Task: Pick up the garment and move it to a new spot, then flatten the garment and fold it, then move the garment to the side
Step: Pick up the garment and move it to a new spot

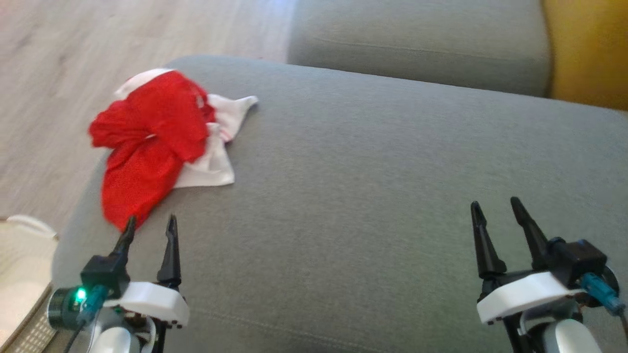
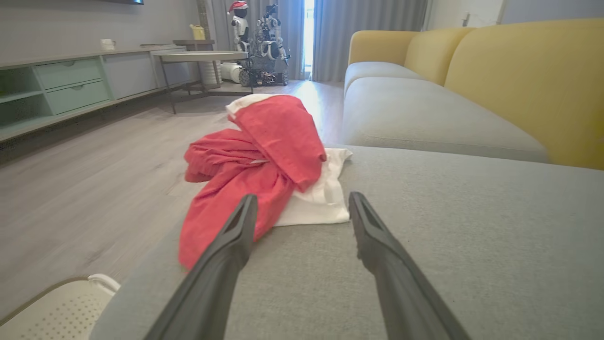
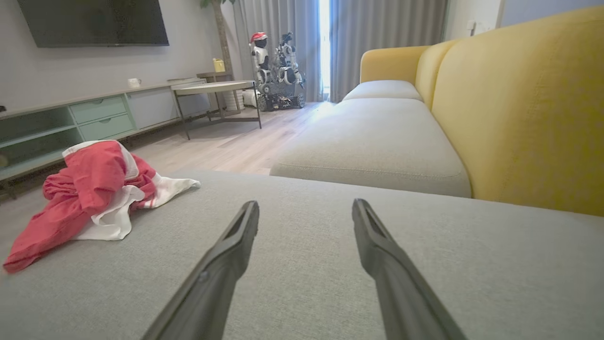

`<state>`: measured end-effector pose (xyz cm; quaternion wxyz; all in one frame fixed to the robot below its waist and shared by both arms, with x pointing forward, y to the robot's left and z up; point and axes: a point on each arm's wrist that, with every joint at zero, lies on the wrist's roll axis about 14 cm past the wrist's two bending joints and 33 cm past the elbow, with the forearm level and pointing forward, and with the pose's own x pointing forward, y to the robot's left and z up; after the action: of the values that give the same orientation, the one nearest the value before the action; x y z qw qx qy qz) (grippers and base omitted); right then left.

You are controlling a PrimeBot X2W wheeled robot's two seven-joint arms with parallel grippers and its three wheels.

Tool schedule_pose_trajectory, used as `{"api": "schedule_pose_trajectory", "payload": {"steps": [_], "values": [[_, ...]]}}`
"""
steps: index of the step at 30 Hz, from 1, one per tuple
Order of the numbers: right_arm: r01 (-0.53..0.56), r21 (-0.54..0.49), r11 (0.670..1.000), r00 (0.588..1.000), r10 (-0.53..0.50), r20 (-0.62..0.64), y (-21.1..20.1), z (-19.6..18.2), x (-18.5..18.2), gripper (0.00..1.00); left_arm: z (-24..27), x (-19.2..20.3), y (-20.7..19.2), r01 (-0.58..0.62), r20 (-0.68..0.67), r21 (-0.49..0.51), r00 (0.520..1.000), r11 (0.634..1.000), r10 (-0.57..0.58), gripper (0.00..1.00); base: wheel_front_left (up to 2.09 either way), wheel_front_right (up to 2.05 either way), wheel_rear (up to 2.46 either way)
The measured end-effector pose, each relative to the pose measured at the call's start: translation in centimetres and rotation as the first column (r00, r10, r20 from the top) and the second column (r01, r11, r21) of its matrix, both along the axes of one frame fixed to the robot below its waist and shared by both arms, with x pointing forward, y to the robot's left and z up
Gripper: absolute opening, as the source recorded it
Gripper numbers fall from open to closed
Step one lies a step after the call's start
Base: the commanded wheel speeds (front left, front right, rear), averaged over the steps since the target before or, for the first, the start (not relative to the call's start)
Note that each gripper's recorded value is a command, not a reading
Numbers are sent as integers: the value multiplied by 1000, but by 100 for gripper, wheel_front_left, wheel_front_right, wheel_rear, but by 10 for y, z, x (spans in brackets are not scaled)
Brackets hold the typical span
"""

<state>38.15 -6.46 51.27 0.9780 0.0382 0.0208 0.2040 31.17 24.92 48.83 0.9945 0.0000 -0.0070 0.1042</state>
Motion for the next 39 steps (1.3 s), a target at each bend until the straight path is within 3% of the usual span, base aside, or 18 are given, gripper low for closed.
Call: {"api": "schedule_pose_trajectory", "payload": {"steps": [8, 13, 32, 39], "values": [[-139, -9, 990, 990, 139, -8, 48, -2, 1, 100, -1, -37, 46, -160, -6, 15, 987, 987, 160, 100, 0, 0, 0], [-183, -11, 983, 983, 183, -9, 64, -2, 0, 100, -2, -49, 57, -201, -8, 15, 979, 979, 202, 100, 0, 0, 0], [-182, -17, 983, 983, 182, -21, 63, -6, -1, 100, -6, -47, 56, -202, -21, 5, 979, 979, 202, 100, 0, 0, 0], [-168, -13, 986, 985, 167, -52, 58, -14, 3, 100, 13, -10, 56, -160, 19, 6, 987, 987, 160, 100, 0, 0, 0]]}}
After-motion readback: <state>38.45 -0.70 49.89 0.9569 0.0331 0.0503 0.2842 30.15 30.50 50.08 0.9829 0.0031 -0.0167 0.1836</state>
